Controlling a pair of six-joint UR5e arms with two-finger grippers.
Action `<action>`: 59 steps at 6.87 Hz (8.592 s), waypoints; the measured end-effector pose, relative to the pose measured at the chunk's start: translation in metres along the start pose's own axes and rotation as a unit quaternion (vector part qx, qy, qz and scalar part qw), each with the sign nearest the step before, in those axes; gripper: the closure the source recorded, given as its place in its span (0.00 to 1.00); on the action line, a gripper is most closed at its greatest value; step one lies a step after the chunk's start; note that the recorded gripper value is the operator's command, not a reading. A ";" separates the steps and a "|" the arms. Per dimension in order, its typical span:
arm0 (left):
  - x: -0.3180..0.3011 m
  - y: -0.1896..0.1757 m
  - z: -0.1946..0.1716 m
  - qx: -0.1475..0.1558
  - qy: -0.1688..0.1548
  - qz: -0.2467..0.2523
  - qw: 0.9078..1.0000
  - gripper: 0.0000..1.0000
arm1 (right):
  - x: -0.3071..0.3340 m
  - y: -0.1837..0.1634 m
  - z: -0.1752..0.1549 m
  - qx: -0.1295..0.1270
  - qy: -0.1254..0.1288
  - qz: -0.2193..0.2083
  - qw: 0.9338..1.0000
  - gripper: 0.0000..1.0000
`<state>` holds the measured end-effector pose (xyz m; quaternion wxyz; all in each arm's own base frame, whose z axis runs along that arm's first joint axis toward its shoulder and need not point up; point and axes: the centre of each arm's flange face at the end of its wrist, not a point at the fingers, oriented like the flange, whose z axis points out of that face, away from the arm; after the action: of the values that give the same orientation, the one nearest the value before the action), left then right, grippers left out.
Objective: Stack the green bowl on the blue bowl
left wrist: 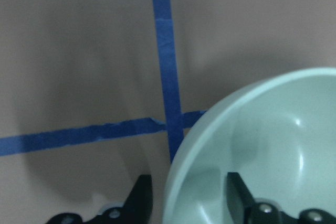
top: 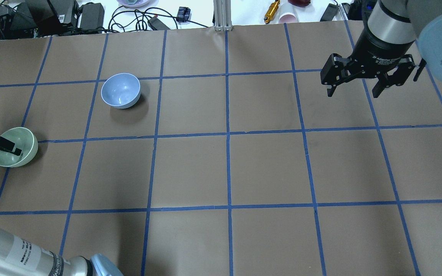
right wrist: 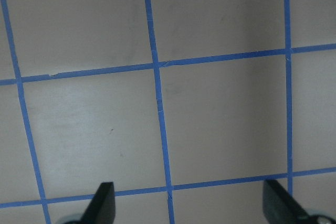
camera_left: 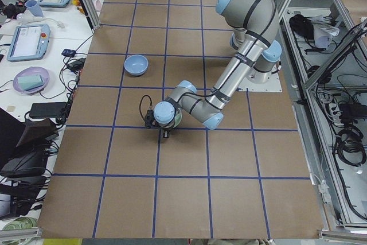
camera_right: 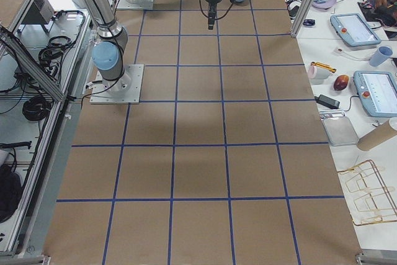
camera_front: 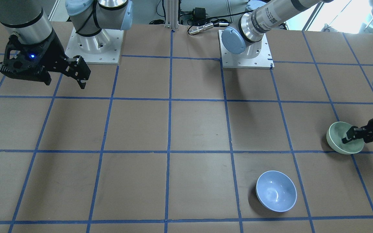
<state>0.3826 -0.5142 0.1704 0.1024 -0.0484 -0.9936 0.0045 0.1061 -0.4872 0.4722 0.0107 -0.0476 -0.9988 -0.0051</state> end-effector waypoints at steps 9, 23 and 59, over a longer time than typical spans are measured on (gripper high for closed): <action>0.012 0.000 -0.049 0.015 0.002 -0.006 1.000 0.95 | 0.000 0.000 0.000 0.000 0.000 0.000 1.000 0.00; 0.258 -0.200 -0.065 0.055 0.103 -0.142 0.983 0.95 | 0.000 0.000 0.000 0.000 0.000 0.000 1.000 0.00; 0.545 -0.050 -0.256 0.041 -0.112 -0.052 0.991 0.00 | 0.000 0.000 0.000 0.000 0.000 0.000 1.000 0.00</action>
<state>-0.1007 -0.5109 0.5328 -0.0077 0.0087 -0.9989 0.0457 0.1061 -0.4872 0.4722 0.0106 -0.0476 -0.9988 -0.0051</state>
